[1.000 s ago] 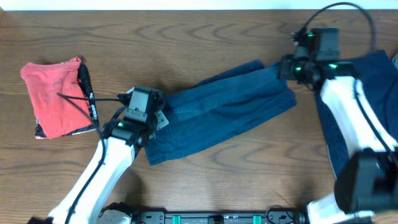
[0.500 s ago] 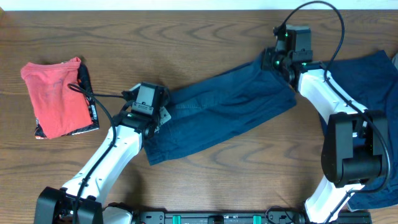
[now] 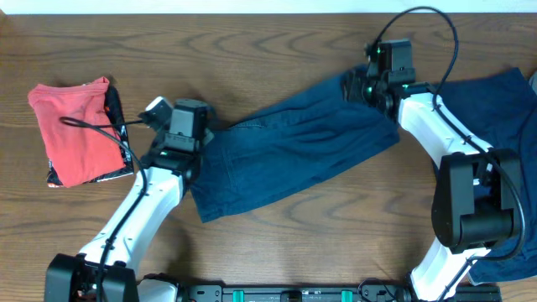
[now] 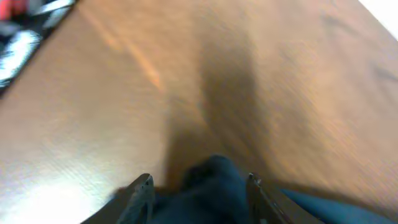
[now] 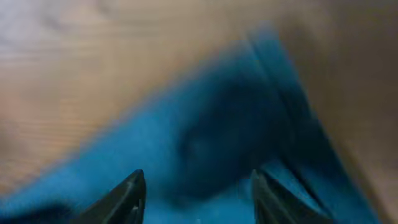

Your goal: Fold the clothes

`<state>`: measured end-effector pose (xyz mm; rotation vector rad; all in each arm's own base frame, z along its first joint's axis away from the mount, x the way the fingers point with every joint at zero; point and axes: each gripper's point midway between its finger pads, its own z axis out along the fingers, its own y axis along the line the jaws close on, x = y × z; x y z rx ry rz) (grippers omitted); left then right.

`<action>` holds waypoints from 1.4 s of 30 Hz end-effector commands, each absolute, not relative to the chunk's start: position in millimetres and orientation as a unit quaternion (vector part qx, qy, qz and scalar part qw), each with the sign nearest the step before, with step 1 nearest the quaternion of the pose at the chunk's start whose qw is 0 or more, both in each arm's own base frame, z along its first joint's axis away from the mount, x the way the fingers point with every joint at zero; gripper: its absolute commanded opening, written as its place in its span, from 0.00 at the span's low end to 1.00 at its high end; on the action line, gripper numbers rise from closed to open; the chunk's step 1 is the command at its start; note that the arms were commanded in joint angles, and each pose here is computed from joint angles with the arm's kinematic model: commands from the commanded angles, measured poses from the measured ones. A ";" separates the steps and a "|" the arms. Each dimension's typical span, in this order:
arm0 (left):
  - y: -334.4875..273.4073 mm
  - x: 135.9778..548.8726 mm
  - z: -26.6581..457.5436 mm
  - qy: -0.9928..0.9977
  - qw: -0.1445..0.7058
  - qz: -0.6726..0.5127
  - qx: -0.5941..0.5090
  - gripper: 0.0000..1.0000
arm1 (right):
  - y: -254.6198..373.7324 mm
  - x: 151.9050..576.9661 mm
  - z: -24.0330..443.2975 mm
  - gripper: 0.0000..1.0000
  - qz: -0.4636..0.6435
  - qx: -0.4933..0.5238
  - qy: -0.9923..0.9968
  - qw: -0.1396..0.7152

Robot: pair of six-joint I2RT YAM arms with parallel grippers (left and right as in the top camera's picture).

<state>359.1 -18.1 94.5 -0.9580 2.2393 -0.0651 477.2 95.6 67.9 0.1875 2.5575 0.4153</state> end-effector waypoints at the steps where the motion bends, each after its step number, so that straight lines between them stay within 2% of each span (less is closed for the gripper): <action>1: -5.1 344.2 83.1 0.874 0.308 -0.008 -0.376 0.54 | 65.5 465.7 59.0 0.55 0.113 0.102 0.959 0.240; 5: -23.3 301.4 57.4 0.910 0.186 -0.037 -0.367 0.62 | 49.9 435.6 40.5 0.57 0.077 0.088 0.977 0.177; 8: -34.2 275.7 45.2 0.923 0.124 -0.046 -0.362 0.77 | 49.6 420.3 29.8 0.58 0.069 0.076 0.984 0.148; 11: -34.0 257.6 30.1 0.927 0.096 -0.036 -0.361 0.92 | 48.5 403.9 12.9 0.61 0.059 0.075 0.987 0.127; 15: -35.3 245.7 15.7 0.928 0.082 -0.039 -0.360 0.97 | 46.0 379.6 -13.3 0.61 0.051 0.075 0.990 0.104; 20: -60.0 249.8 9.9 0.930 0.073 -0.112 -0.342 1.00 | 11.7 323.9 -36.2 0.61 -0.039 0.137 0.990 0.024; 24: -74.2 261.2 15.0 0.934 0.086 -0.155 -0.311 1.00 | -15.2 297.0 -33.6 0.63 -0.111 0.196 0.974 -0.011; 33: -84.8 271.6 20.1 0.937 0.103 -0.188 -0.277 0.98 | -8.9 310.9 -20.8 0.69 -0.084 0.188 0.978 0.020; 39: -61.0 274.3 3.9 0.941 0.120 -0.119 -0.293 0.98 | 1.2 331.2 17.5 0.70 -0.044 0.161 0.983 0.078; 42: -62.9 279.1 -5.0 0.941 0.118 -0.121 -0.292 0.98 | 10.1 341.6 46.8 0.70 -0.013 0.133 0.984 0.121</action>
